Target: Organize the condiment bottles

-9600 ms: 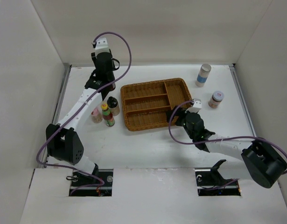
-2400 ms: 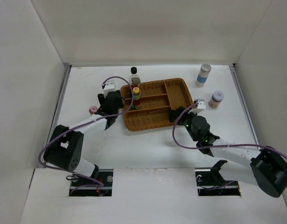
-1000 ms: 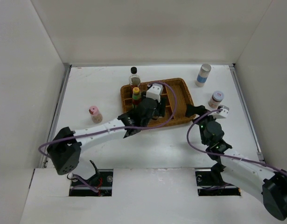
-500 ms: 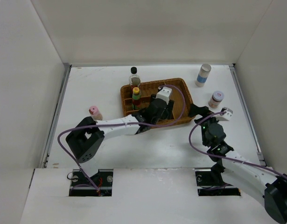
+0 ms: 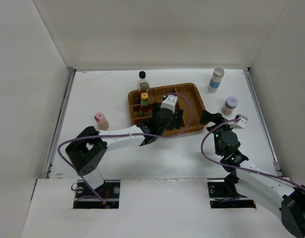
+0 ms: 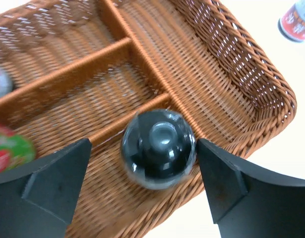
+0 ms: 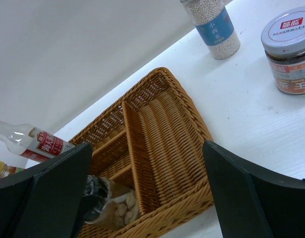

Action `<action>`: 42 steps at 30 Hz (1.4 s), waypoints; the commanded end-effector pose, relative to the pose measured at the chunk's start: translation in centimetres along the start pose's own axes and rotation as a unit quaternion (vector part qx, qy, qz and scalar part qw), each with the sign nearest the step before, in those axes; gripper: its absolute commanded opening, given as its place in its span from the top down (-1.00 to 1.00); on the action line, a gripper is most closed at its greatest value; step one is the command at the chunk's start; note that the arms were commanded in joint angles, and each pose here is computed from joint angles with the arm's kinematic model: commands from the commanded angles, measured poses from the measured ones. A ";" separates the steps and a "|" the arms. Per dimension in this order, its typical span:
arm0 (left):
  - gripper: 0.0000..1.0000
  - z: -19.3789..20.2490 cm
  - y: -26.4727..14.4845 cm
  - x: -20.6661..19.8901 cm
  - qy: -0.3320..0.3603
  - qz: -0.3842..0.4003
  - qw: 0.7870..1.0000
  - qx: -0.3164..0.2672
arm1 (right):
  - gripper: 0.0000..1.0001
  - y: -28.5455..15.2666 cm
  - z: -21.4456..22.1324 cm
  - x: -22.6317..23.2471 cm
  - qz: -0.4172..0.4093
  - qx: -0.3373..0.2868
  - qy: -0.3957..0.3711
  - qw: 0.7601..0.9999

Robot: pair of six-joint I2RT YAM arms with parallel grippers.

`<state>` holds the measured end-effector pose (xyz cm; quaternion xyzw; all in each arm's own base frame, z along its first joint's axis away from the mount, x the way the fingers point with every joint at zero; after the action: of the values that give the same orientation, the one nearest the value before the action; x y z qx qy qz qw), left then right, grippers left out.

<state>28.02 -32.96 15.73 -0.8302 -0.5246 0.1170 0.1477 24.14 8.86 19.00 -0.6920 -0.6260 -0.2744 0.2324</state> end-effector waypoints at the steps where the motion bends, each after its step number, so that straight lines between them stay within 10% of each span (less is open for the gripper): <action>1: -0.81 -6.0 -4.6 1.8 -0.055 -0.015 0.993 -0.100 | -1.00 0.1 -0.3 0.1 0.002 -0.012 0.013 1.000; 16: -0.84 -2.1 -15.7 20.6 -0.153 -0.327 0.925 -0.116 | -1.00 -2.3 -1.8 3.0 -0.078 -0.036 0.041 0.995; 42: -0.25 3.7 -9.2 29.8 -0.198 -0.403 0.893 -0.036 | -1.00 -1.1 0.8 3.8 -0.089 0.020 0.014 0.996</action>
<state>30.23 -1.72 13.49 -0.4974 -0.8421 0.1875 0.0906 22.95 11.96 17.94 -0.6487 -0.6826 -0.2428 0.2330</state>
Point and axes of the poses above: each gripper's point midway between its finger pads, its own y axis out along the fingers, its own x axis along the line the jaws close on, z = x × y, the point moved 6 cm from there along -y, back along the fingers, and after that the axes turned 4 degrees about y, right-handed, at the moved point
